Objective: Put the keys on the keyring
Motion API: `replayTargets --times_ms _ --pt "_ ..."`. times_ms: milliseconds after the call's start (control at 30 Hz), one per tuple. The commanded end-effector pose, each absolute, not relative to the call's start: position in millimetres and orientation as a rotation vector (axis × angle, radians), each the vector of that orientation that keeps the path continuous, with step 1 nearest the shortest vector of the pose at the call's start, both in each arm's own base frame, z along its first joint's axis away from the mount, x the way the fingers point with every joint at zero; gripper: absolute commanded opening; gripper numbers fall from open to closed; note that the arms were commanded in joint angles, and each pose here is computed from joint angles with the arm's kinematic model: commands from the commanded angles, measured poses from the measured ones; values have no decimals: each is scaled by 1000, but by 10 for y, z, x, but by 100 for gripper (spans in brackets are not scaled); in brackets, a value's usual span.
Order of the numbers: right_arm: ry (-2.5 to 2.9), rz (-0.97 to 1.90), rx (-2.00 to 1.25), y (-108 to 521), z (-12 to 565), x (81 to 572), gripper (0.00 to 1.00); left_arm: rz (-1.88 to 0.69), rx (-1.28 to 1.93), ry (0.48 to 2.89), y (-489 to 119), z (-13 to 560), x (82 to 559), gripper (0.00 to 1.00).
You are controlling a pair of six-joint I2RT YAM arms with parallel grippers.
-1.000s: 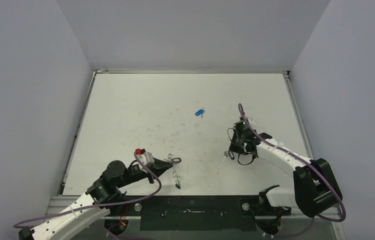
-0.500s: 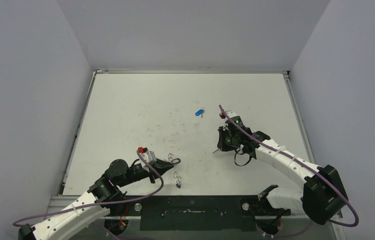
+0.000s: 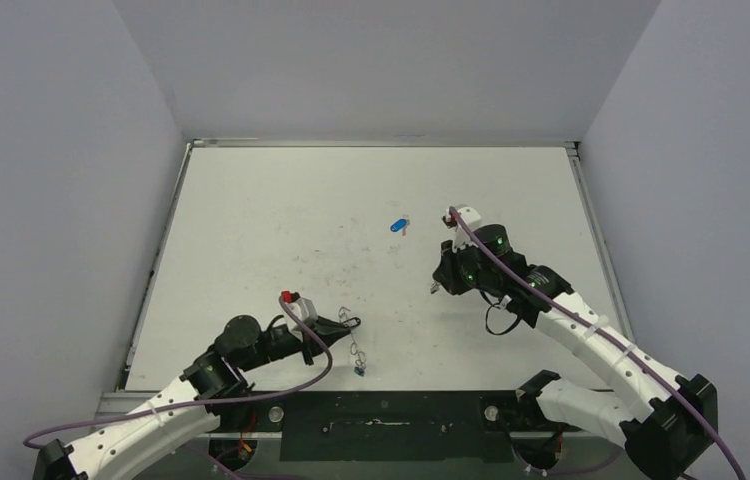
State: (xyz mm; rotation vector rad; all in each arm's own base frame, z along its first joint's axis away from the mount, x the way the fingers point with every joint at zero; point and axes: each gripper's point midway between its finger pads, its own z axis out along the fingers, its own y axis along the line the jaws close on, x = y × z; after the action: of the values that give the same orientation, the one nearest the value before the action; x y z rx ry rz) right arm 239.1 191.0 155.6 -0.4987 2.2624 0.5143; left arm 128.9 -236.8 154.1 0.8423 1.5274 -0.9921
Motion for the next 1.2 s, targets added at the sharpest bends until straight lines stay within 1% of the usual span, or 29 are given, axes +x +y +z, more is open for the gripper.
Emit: replayTargets --times_ms 0,233,400,733,1167 --pt "2125 643 -613 2105 1868 2307 0 -1029 797 1438 -2423 1805 1318 0" --pt "2029 822 -788 2412 1989 2109 0 -1041 782 1425 -2449 1863 1337 0" --pt "1922 880 -914 2595 2135 1968 0 -1077 796 1389 -2489 1936 1294 0" --pt "1785 948 -1173 2982 2284 1654 0 -1095 806 1427 -2532 1883 1292 0" --pt "1720 915 -1369 3414 2156 1395 0 -1137 833 1443 -2584 1843 1236 0"
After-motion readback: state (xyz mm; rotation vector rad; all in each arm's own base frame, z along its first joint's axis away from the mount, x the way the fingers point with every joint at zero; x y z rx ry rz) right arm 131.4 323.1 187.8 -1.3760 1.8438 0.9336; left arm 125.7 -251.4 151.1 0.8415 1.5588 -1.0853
